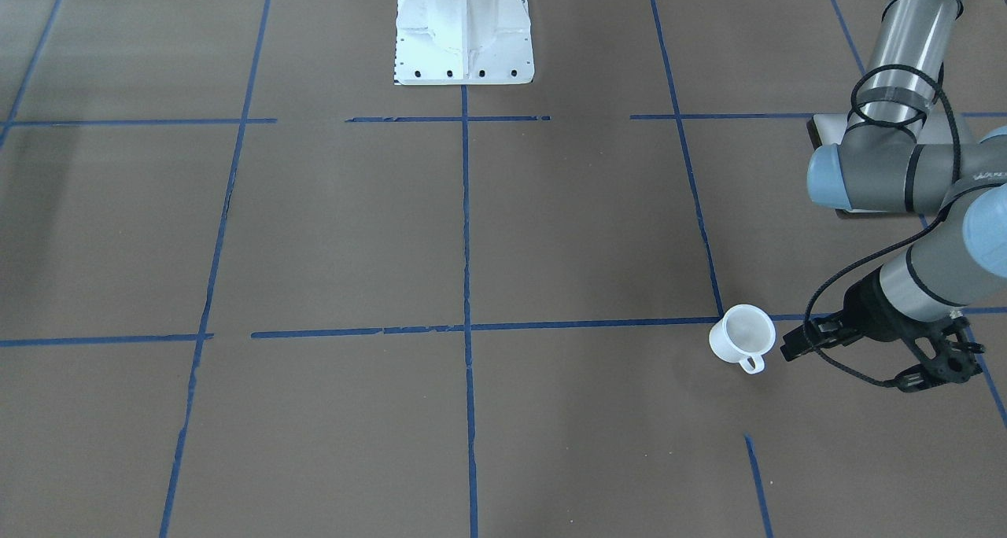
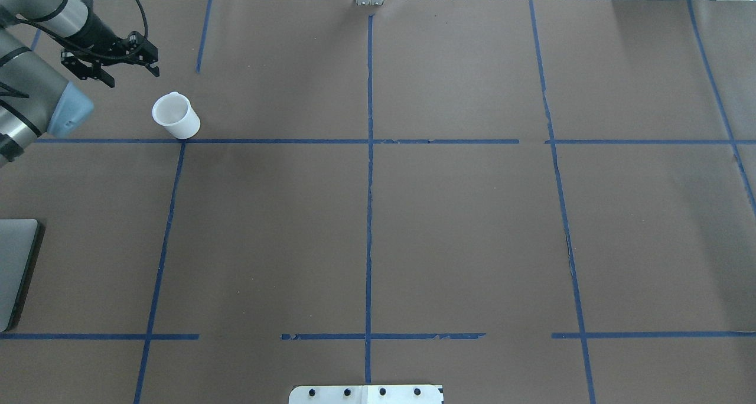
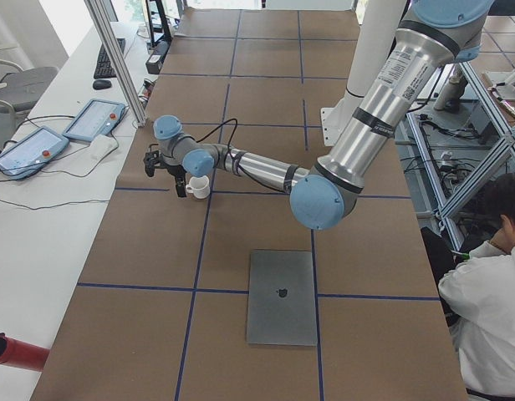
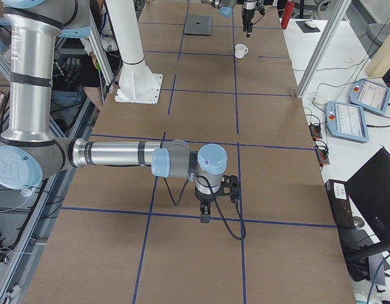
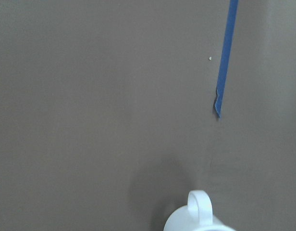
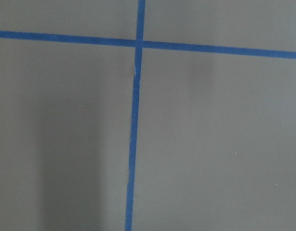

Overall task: Place cup on laptop
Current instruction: 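Move the left gripper down over the white cup, then close the left gripper on the white cup's rim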

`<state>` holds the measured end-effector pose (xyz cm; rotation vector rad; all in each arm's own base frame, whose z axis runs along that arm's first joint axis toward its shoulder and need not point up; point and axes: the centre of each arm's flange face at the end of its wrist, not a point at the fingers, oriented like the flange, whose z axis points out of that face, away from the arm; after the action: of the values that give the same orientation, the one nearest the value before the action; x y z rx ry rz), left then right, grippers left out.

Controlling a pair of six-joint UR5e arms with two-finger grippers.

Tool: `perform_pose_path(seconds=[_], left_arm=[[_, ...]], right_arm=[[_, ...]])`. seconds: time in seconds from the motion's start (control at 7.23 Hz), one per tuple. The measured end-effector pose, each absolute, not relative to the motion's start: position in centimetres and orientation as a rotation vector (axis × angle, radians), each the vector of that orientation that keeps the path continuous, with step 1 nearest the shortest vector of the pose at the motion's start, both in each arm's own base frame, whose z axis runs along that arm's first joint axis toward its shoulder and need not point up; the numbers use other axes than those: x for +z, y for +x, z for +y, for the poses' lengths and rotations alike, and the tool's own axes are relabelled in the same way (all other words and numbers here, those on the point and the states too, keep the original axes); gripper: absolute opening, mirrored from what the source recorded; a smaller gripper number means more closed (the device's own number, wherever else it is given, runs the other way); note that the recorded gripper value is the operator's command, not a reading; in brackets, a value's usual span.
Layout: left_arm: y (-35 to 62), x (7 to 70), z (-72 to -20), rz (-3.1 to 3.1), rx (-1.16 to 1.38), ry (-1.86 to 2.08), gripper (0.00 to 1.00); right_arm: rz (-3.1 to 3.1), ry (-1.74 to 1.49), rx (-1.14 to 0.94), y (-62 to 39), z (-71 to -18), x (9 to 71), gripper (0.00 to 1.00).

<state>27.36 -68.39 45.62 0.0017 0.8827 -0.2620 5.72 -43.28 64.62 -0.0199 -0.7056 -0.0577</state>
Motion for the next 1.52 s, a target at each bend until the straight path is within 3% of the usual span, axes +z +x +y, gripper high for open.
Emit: perform_pose_path(seconds=[0.28,0.83,0.97,1.52], left_arm=[[31.8,46.0,-68.1,0.865,-0.294,-0.032,0.96],[35.5,45.9,-67.1,0.826,-0.304,-0.02,0.34],[35.5,45.9,-67.1,0.825,-0.304,-0.018,0.0],[35.6,45.8,-67.2,0.817,-0.296,0.001,0.0]], right_arm=[[-0.706,-0.02,-0.057,5.7,-43.3,64.6,1.0],[-0.706,-0.02,-0.058,5.7,-43.3,64.6,1.0],[-0.706,-0.02,-0.058,5.7,-43.3,64.6,1.0],[-0.706,-0.02,-0.058,5.7,-43.3,64.6,1.0]])
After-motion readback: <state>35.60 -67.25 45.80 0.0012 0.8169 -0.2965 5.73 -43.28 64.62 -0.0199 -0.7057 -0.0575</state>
